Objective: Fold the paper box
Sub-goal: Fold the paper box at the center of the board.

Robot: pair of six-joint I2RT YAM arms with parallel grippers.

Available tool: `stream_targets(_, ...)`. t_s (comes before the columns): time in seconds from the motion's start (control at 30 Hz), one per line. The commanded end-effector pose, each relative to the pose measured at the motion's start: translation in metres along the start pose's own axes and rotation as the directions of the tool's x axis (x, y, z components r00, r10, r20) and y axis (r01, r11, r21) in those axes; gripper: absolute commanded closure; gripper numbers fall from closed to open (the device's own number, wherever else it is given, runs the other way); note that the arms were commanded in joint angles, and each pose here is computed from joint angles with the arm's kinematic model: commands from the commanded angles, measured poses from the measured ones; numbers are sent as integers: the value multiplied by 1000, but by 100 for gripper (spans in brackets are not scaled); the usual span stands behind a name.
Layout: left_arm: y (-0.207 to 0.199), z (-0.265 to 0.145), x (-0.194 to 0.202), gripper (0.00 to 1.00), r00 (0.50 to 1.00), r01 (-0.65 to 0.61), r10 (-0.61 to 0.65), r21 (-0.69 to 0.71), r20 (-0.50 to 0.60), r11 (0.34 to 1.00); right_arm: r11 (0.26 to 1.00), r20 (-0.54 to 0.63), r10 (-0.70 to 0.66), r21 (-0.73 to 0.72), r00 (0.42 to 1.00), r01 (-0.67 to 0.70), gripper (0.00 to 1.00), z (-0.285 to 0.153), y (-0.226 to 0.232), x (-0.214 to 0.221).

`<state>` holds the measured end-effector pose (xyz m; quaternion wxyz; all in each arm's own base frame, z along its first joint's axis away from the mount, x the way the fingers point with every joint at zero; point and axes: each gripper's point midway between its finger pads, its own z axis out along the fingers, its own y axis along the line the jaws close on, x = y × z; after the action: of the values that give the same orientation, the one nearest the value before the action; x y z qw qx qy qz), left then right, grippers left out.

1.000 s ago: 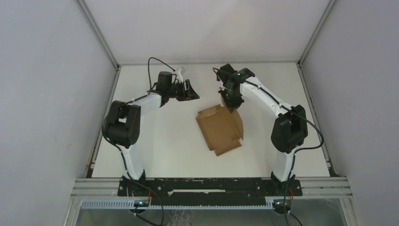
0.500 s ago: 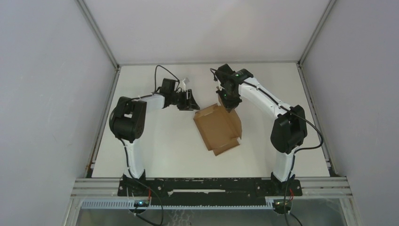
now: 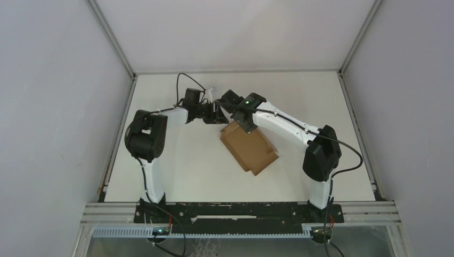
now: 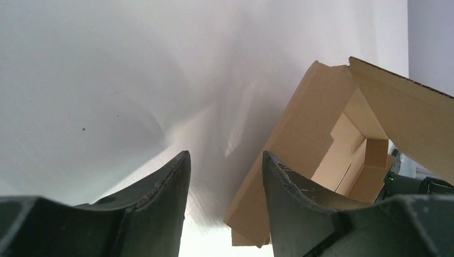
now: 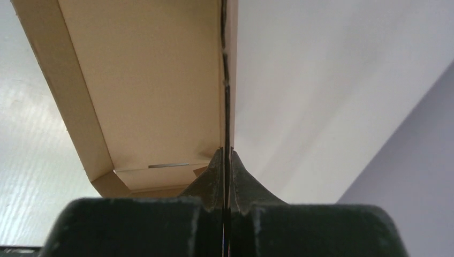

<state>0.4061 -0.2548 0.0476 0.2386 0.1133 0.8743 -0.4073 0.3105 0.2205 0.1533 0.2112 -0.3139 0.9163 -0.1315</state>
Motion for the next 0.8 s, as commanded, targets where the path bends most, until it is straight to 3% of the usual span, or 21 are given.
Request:
stream_targets(0.0, -21, -6, -19, 43, 996, -64, 59, 66, 70, 996, 980, 121, -17, 199, 993, -8, 100, -37, -35, -17)
stream_targets(0.3, -42, -12, -23, 44, 983, -113, 89, 142, 163, 983, 925, 186, -164, 370, 969, 85, 100, -68, -34, -34)
stream_targets(0.77, -37, -5, -23, 44, 970, -137, 110, 109, 218, 985, 841, 148, -314, 502, 938, 203, 100, -73, 1, -32)
